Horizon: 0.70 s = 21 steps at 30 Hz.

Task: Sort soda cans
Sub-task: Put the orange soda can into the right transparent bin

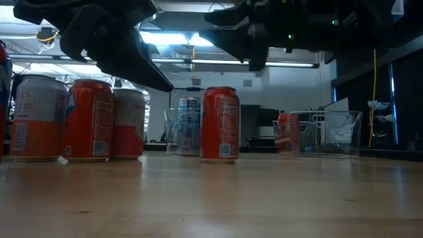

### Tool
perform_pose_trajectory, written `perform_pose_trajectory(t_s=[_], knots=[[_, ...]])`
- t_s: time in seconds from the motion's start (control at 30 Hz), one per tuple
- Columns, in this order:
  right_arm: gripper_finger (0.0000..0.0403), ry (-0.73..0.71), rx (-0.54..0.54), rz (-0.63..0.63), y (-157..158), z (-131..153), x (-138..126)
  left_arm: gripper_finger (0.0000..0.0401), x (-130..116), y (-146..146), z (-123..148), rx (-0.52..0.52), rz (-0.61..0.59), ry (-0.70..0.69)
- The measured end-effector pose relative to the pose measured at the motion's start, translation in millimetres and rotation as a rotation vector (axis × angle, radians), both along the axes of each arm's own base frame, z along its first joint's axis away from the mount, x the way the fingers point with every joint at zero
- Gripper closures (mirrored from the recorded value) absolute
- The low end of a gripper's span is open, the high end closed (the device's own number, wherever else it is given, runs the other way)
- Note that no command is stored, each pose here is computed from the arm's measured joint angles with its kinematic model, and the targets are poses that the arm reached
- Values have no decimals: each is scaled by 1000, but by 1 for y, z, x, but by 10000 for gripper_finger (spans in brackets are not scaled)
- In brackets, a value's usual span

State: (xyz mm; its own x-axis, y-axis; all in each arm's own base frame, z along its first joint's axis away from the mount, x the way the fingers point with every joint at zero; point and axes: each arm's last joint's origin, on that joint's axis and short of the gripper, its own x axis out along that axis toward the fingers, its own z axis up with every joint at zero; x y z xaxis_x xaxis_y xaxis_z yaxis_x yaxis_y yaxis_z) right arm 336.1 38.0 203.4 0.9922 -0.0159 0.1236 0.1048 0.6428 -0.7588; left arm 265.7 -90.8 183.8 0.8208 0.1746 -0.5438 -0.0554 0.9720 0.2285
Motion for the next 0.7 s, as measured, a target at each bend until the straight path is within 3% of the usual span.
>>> perform_pose_trajectory(t_s=[0.17, 0.37, 0.53, 0.7], knots=[[57, -4, 23, -85, -3, 11, 3, 299, -7, -1, 11, -8, -13, -21], [8, 142, -101, -67, 2, 34, 25, 299, -22, -2, 31, -21, -38, -48], [14, 453, -152, -81, 3, 55, 43, 299, -37, -2, 46, -31, -57, -61], [5, 738, -201, -65, 2, 82, 41, 299, -49, 0, 55, -37, -68, -65]])
